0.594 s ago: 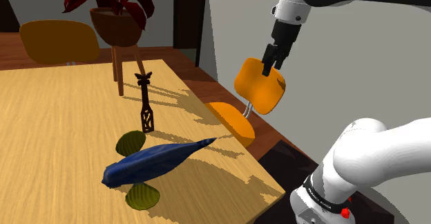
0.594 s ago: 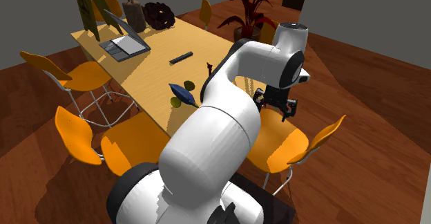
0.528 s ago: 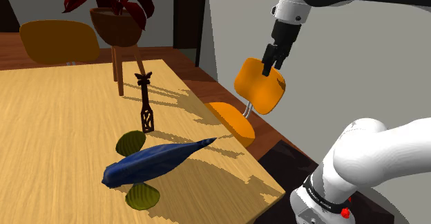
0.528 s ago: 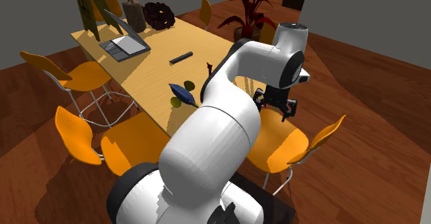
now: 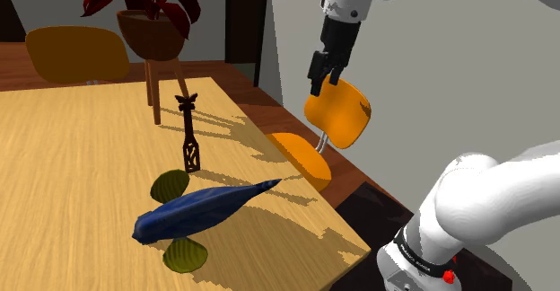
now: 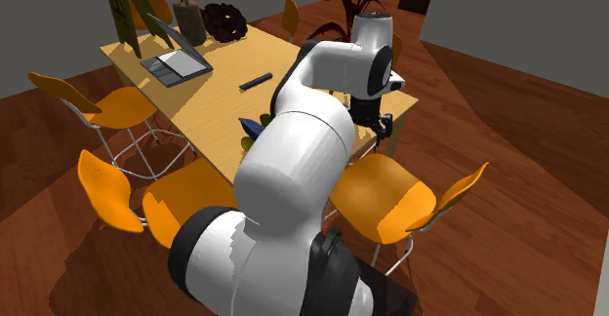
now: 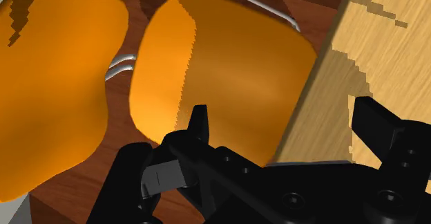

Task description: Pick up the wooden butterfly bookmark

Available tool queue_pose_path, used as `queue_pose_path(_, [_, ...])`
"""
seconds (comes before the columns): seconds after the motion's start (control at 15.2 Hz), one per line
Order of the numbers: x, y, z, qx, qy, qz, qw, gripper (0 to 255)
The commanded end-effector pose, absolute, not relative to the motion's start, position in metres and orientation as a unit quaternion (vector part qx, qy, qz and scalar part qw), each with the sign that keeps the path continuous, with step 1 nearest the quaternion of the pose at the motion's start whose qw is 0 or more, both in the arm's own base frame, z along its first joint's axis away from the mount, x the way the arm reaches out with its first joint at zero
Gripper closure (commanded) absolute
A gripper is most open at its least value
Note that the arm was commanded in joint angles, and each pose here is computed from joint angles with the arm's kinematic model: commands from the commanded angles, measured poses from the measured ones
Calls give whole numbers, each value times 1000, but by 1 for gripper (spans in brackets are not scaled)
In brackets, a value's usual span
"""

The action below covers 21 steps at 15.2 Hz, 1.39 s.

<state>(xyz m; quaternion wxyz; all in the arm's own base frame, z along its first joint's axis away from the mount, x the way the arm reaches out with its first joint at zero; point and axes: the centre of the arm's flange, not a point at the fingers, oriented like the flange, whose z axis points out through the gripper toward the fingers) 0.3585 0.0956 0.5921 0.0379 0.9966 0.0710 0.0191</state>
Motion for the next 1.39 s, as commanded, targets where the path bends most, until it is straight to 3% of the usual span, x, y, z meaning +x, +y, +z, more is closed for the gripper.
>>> queue_pose_path(0.0, [369, 120, 595, 996, 80, 23, 43, 0])
queue_pose_path(1.32, [434, 383, 611, 980, 164, 61, 95, 0])
